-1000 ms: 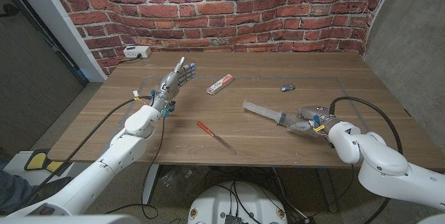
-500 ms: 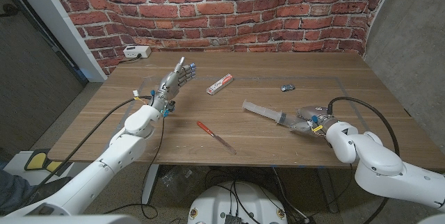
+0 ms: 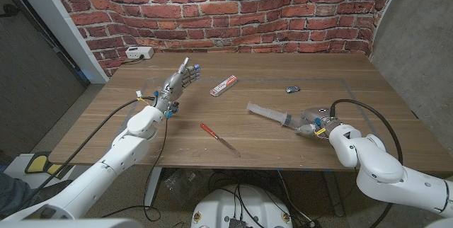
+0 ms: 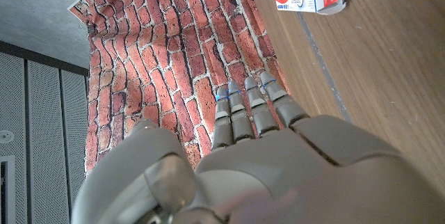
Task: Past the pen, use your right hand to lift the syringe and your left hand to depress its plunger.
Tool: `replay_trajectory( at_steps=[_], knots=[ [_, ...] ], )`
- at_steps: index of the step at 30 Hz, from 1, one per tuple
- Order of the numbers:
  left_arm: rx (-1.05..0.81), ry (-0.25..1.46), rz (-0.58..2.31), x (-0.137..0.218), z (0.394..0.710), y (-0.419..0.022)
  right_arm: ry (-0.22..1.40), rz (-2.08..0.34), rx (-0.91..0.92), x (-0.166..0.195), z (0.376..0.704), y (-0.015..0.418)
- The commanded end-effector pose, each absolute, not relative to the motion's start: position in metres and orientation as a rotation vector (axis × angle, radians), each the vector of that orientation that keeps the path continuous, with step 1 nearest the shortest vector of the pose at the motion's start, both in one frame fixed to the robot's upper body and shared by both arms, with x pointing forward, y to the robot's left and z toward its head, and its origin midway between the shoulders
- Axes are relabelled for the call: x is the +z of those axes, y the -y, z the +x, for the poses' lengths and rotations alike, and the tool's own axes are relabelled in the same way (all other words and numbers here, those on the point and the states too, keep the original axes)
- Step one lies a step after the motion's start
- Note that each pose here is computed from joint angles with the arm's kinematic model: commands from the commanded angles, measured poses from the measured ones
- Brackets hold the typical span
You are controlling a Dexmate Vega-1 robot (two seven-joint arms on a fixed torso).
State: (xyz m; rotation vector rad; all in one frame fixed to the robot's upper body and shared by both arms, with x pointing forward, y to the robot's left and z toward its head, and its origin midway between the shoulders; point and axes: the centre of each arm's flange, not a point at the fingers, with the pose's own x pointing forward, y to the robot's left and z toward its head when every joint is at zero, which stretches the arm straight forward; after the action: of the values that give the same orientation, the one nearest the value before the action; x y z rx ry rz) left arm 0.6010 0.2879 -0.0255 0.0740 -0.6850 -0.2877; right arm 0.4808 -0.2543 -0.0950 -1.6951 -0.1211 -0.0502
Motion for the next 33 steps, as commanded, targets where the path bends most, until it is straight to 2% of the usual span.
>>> replay_trajectory(
  at_steps=[1,11,33],
  knots=[
    [-0.284,0.691,0.071,-0.0237,0.6020,-0.2892,0.122,-1.728,-0.059,-0.1000,0.4862,0.2476],
    [-0.282,0.686,0.066,-0.0248,0.6042,-0.2920,0.124,-1.730,-0.071,-0.1067,0.4932,0.2447],
    [-0.284,0.684,0.065,-0.0226,0.6073,-0.2948,0.286,-1.675,-0.189,-0.1055,0.4873,0.2474]
  ],
)
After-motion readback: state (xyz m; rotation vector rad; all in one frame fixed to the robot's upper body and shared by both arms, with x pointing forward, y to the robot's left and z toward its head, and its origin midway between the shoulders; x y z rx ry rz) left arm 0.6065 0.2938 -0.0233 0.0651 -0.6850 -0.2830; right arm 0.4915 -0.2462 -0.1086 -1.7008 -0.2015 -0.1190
